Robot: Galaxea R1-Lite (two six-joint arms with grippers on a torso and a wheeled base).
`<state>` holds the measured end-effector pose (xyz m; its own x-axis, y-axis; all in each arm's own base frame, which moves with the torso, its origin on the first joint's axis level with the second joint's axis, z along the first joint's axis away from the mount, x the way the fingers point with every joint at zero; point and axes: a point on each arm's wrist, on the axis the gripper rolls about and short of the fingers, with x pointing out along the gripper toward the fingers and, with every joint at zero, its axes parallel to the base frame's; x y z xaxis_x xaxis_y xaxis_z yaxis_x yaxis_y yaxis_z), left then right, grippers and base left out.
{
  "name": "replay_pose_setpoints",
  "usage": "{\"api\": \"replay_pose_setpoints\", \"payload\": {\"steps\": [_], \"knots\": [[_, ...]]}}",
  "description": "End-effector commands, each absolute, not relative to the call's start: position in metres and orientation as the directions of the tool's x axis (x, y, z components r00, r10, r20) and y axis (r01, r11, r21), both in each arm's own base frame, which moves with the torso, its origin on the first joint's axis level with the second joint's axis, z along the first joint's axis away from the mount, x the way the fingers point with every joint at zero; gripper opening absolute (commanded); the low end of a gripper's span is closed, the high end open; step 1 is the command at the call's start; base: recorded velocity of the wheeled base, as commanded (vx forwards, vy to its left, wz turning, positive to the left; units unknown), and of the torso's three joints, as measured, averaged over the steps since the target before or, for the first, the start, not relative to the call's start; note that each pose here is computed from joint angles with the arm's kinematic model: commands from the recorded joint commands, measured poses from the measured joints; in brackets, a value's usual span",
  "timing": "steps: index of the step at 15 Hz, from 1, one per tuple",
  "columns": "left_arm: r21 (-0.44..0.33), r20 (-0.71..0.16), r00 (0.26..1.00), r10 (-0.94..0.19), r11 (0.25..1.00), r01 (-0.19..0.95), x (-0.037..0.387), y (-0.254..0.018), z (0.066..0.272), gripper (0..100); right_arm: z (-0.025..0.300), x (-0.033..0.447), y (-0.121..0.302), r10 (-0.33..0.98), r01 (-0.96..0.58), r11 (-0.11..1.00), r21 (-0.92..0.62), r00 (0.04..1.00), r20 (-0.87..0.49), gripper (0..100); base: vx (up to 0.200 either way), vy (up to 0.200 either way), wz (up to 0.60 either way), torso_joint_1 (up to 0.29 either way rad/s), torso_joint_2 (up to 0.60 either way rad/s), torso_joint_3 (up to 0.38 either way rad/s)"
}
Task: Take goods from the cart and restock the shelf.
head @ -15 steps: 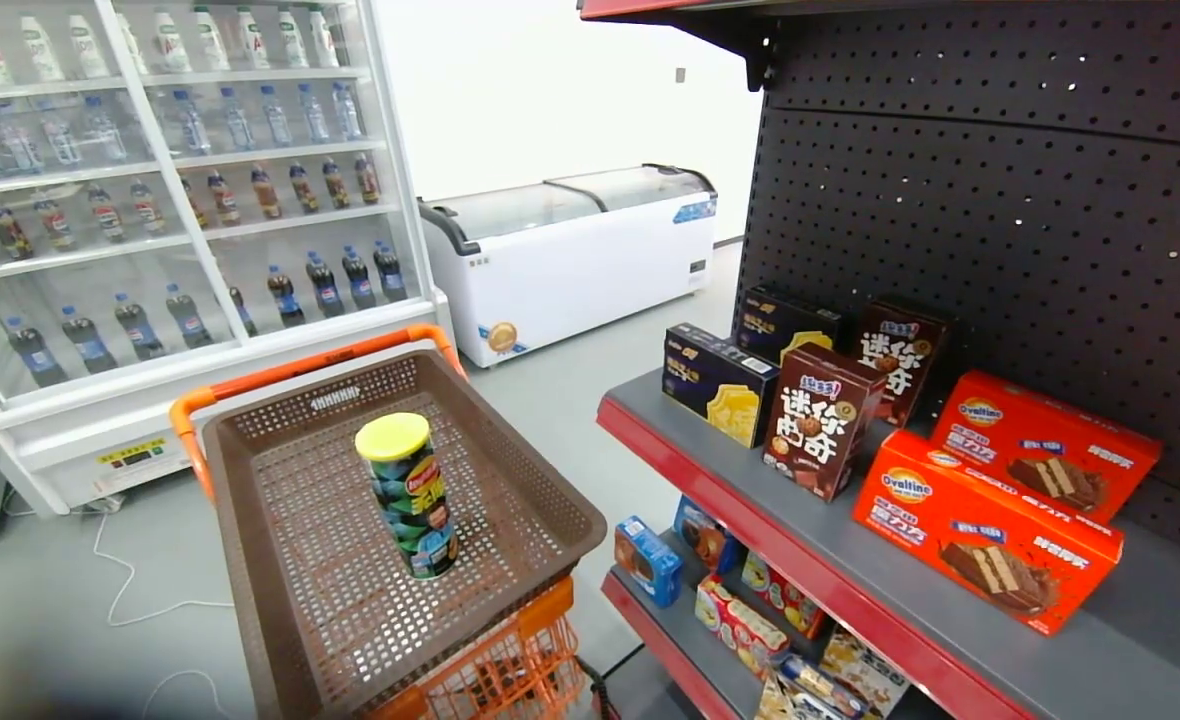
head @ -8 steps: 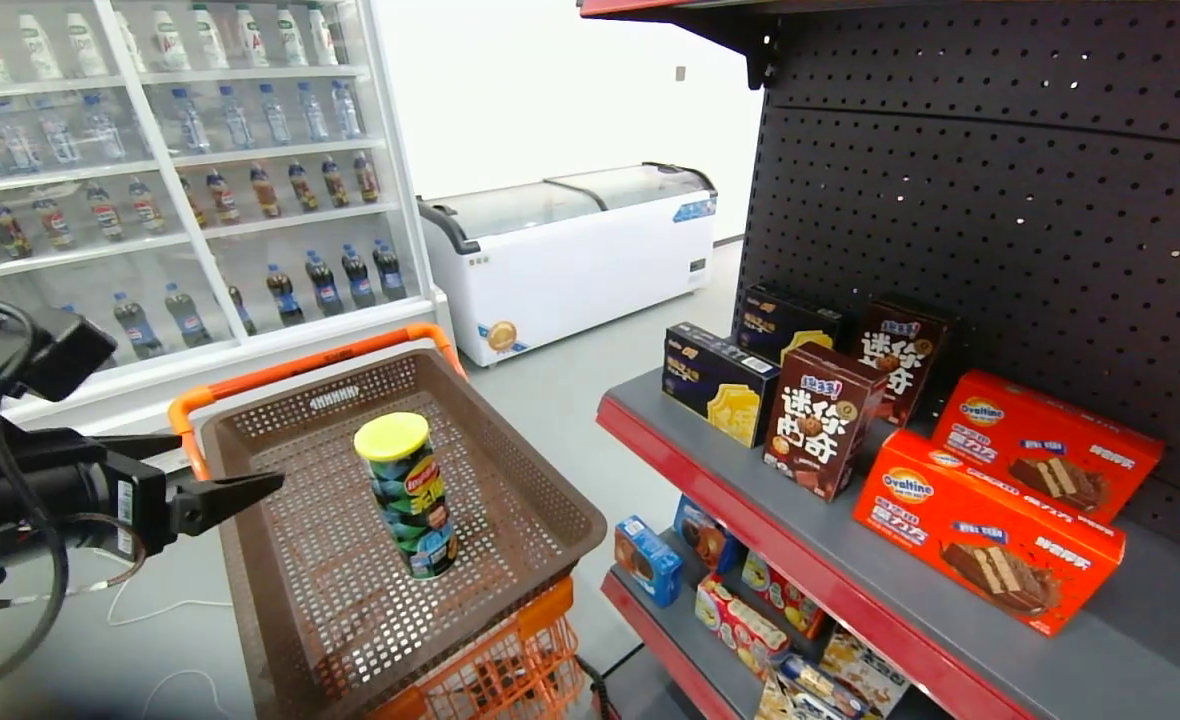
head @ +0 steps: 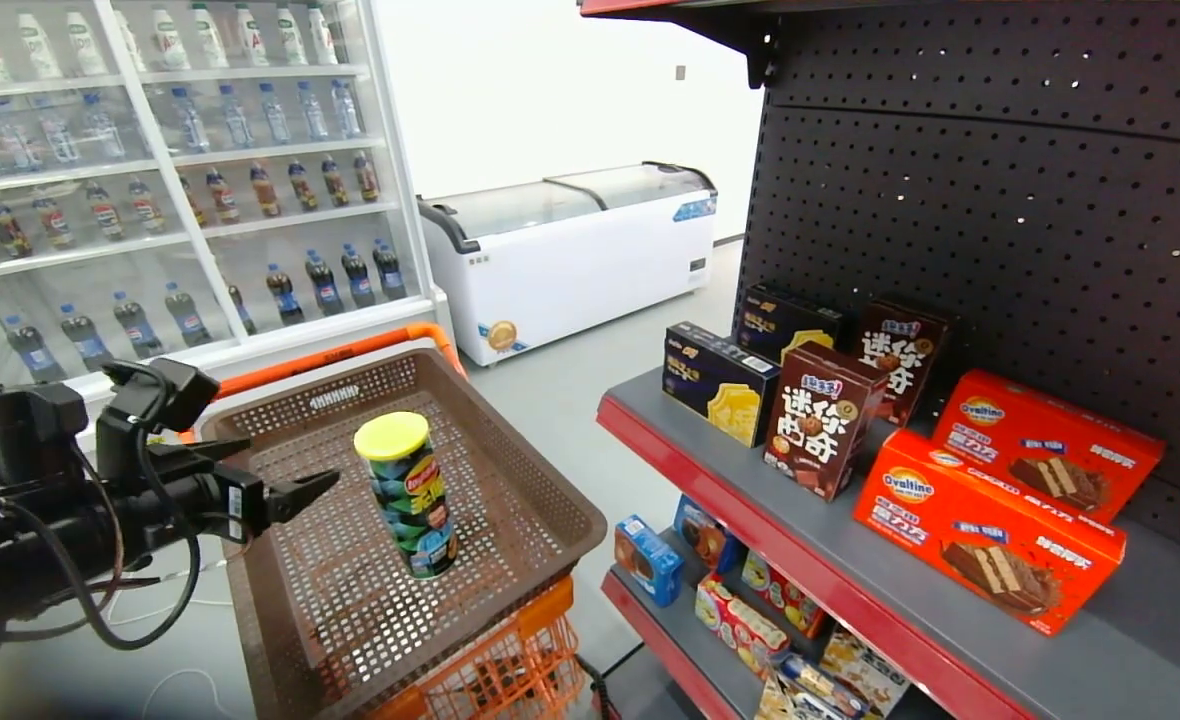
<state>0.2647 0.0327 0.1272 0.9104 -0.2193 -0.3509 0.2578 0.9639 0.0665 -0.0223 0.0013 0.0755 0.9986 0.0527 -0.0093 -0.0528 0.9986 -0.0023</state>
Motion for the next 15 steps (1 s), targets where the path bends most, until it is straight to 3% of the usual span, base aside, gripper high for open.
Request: {"api": "replay_pose_setpoints", "payload": {"steps": [1,4,15], "knots": [[0.022,-0.424,0.868,-0.258,0.955,0.294,0.276,0.024,0.1,100,0.075,-0.022,0.001,0.054,-0.054,0.999,-0.003,0.999,-0.009,100,0.0,0.0,0.0,0.0,0.0,0.0],[0.007,-0.438,0.845,-0.308,0.938,0.346,0.285,0.009,0.091,100,0.075,-0.022,0.001,0.054,-0.054,0.999,-0.003,0.999,-0.009,100,0.0,0.0,0.0,0.0,0.0,0.0],[0.025,-0.411,0.838,-0.36,0.914,0.405,0.332,-0.009,0.024,100,0.075,-0.022,0.001,0.054,-0.054,0.999,-0.003,0.999,-0.009,100,0.0,0.0,0.0,0.0,0.0,0.0]]}}
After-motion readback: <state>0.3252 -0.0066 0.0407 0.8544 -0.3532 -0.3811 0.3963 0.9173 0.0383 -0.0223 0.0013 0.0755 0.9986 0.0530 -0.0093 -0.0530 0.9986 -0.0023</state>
